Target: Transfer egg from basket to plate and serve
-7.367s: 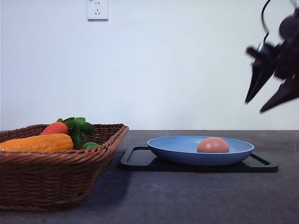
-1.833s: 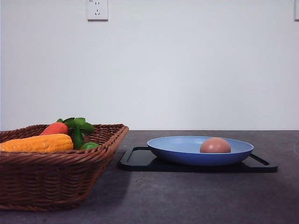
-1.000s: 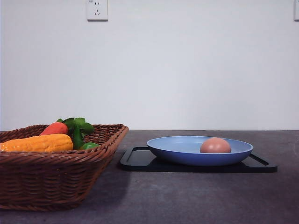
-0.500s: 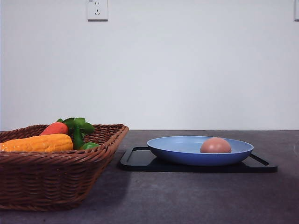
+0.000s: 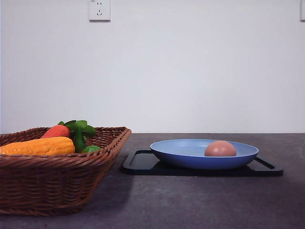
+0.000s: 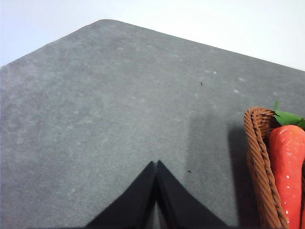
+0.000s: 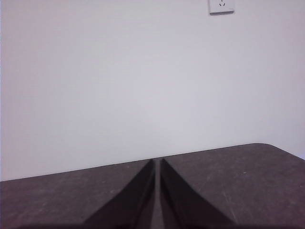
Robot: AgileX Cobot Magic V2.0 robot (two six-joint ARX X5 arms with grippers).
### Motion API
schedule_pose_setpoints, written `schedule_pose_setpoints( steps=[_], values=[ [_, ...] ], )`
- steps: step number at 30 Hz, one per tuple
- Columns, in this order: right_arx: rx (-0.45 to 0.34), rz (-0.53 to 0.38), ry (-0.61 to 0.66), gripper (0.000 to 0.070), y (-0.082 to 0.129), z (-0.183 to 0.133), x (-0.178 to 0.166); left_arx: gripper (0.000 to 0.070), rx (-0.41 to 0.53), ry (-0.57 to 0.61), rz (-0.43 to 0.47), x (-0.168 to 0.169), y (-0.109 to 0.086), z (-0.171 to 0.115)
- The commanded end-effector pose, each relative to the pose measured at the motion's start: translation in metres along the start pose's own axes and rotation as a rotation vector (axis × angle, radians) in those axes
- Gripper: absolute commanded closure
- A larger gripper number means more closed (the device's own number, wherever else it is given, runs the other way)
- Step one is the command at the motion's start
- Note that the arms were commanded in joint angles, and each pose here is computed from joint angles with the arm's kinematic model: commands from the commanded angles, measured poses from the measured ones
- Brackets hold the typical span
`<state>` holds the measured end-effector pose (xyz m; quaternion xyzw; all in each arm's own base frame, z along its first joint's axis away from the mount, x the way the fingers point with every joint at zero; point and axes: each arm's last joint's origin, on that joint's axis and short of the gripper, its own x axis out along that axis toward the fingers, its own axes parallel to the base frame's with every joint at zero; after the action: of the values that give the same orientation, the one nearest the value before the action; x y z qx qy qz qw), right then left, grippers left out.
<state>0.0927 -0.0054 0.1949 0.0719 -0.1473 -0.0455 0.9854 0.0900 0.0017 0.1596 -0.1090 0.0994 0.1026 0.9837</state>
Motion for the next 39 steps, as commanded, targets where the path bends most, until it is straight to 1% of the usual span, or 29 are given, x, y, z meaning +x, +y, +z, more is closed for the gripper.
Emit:
schedule_pose_setpoints(
  steps=[1, 39],
  values=[
    [0.011, 0.001, -0.009, 0.0700, -0.0002, -0.0006, 0.0000, 0.0700, 0.007, 0.034, 0.009, 0.0029, 0.0015, -0.0087],
    [0.011, 0.001, -0.010, 0.0700, -0.0002, -0.0006, 0.0000, 0.0700, 0.007, 0.034, 0.008, 0.0029, 0.0015, -0.0087]
  ],
)
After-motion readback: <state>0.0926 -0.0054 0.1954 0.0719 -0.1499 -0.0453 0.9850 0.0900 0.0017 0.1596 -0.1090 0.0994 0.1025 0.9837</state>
